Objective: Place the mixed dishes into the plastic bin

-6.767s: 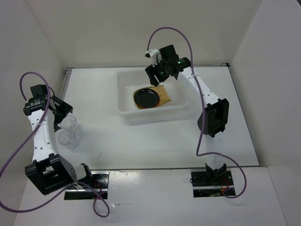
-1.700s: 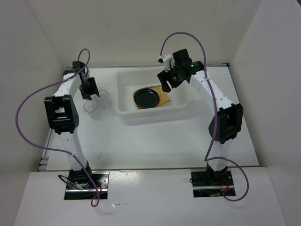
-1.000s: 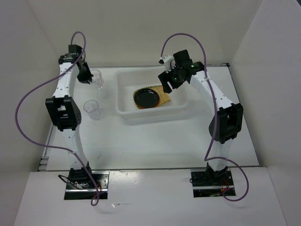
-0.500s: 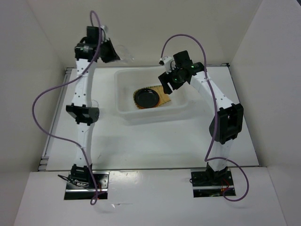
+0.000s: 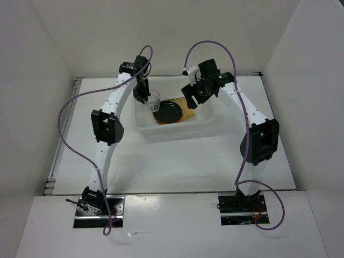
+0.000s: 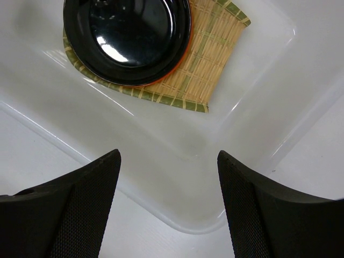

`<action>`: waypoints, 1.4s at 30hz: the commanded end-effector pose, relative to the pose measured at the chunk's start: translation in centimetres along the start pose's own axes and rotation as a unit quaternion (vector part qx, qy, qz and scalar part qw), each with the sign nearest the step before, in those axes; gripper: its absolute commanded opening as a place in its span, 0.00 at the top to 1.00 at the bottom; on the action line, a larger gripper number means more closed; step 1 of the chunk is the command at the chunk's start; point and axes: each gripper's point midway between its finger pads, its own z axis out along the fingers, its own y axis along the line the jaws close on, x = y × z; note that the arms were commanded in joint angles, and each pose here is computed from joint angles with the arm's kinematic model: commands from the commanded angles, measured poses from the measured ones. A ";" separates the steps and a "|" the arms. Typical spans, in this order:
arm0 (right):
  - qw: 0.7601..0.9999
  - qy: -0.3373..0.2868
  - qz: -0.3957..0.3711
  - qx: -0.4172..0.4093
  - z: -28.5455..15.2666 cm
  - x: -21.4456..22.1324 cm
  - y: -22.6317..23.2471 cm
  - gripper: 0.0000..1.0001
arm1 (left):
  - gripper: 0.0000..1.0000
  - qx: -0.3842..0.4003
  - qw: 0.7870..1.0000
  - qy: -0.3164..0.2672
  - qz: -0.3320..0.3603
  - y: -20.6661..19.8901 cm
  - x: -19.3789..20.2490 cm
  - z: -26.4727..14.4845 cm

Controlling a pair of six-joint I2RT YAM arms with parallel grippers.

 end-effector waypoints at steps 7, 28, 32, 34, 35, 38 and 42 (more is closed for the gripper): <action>1.000 -0.030 0.001 0.004 -2.5 -1.0 0.3 0.22 | 1.00 -0.065 0.998 -0.025 0.005 2.2 2.1 -4.8; 1.000 -0.031 0.000 0.000 -2.3 -0.9 0.4 0.22 | 0.83 -0.032 0.998 0.046 -0.016 2.3 11.1 1.2; 1.000 -0.031 0.000 0.000 -2.3 -0.9 0.4 0.22 | 0.55 -0.028 0.999 0.006 -0.017 1.6 8.3 -1.2; 1.000 -0.031 0.000 0.000 -2.3 -0.9 0.4 0.22 | 0.43 -0.020 0.999 -0.022 -0.018 0.8 6.1 -3.7; 1.000 -0.031 0.000 0.000 -2.3 -0.9 0.4 0.22 | 0.39 -0.022 0.999 -0.030 -0.019 0.7 5.4 -4.4; 0.999 -0.032 0.000 -0.005 -2.2 -0.9 0.6 0.22 | 0.29 -0.034 0.998 -0.053 -0.014 0.9 2.9 -7.7; 0.999 -0.032 0.000 -0.005 -2.2 -0.9 0.6 0.22 | 0.22 -0.014 0.991 -0.130 -0.010 0.3 -1.3 -13.7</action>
